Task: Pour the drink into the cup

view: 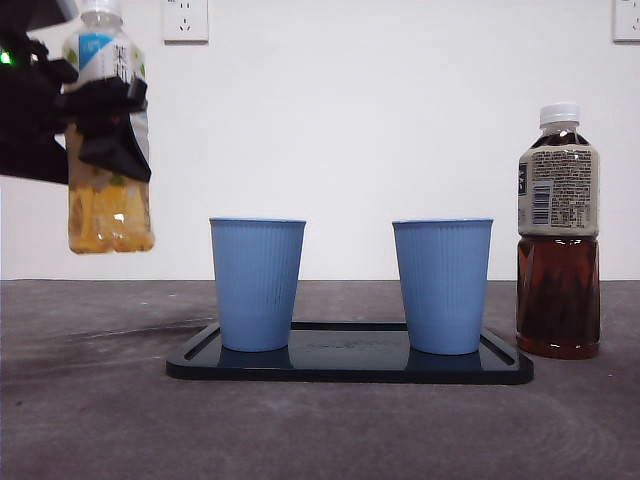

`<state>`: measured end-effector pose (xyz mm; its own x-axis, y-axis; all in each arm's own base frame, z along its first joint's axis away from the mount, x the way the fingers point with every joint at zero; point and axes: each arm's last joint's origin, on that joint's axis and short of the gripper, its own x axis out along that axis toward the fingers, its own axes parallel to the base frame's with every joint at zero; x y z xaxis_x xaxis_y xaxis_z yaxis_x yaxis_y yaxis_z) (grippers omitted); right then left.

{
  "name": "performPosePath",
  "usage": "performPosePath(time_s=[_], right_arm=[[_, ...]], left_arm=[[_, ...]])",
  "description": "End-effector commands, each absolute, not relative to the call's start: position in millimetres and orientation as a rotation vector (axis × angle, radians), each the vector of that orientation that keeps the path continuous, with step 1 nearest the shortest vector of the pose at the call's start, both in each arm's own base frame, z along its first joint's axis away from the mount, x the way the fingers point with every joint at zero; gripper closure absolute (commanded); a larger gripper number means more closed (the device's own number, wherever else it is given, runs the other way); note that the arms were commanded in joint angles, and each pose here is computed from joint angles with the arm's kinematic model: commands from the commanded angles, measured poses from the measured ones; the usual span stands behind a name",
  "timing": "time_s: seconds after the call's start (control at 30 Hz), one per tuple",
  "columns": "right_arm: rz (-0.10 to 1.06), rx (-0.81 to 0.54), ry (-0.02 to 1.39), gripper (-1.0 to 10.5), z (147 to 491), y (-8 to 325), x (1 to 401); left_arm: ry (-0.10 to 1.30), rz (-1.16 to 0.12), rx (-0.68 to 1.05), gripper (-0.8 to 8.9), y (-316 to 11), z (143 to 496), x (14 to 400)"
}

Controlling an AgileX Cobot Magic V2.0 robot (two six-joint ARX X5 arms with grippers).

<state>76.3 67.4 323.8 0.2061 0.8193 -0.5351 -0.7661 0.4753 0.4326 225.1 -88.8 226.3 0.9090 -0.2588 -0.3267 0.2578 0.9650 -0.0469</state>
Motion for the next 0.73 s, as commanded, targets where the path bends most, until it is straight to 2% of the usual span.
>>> performPosePath(time_s=[0.03, 0.3, 0.73], right_arm=[[1.109, 0.091, 0.795, 5.7, 328, 68, 76], [1.099, 0.112, 0.809, 5.7, 328, 68, 76], [1.098, 0.114, 0.810, 5.7, 328, 68, 76]], left_arm=[[0.297, -0.270, -0.018, 5.99, -92, 227, 232], [0.343, -0.267, -0.002, 5.99, -101, 197, 253], [0.363, -0.255, 0.001, 5.99, -104, 171, 269]])
